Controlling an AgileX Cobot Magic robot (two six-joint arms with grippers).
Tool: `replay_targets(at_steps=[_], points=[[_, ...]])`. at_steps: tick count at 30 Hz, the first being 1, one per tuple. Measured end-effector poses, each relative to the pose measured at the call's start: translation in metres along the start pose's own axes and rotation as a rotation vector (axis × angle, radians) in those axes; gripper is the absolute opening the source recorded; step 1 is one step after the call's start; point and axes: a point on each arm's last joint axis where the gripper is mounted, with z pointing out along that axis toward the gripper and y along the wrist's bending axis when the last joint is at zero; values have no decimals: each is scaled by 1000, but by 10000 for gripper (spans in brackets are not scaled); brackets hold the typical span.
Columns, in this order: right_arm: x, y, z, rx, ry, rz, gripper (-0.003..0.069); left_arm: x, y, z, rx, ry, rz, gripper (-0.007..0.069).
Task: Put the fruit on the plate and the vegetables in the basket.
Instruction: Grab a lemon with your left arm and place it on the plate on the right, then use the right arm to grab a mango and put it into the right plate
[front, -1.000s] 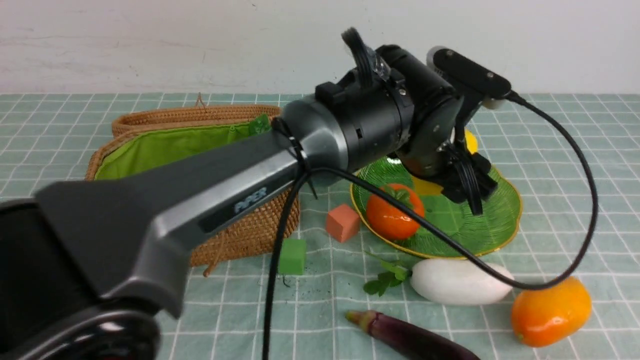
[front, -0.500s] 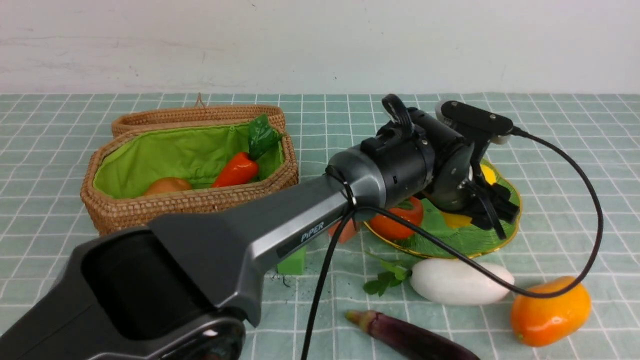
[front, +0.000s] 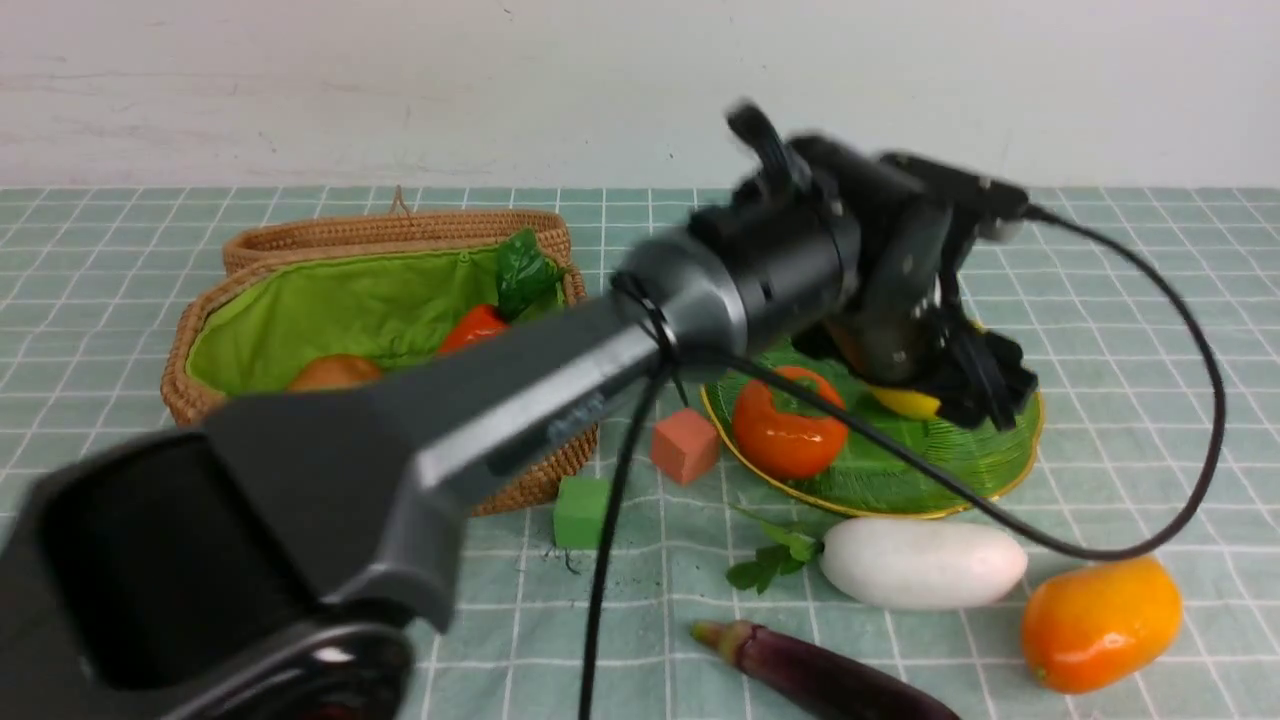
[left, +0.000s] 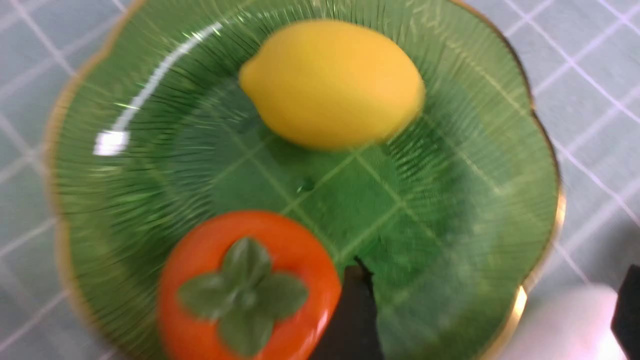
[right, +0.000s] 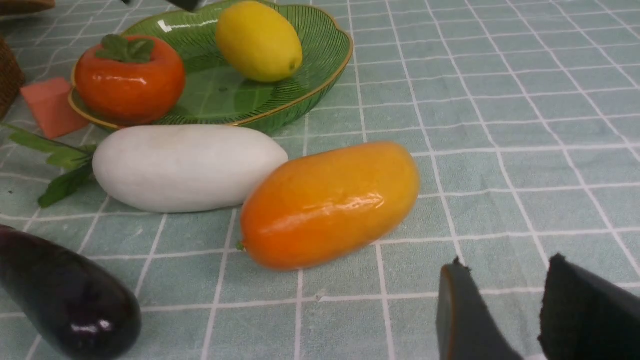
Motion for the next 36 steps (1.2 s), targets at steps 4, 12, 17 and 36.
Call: replay_targets(at_steps=[4, 12, 17, 36], points=[[0, 0, 0, 0, 0, 0, 244, -13, 3, -65, 9, -1, 17, 524], [0, 0, 0, 0, 0, 0, 244, 19, 20, -244, 2, -109, 12, 252], [0, 0, 0, 0, 0, 0, 244, 87, 32, -303, -9, -59, -93, 85], [0, 0, 0, 0, 0, 0, 244, 302, 57, -333, 60, -264, -454, -13]])
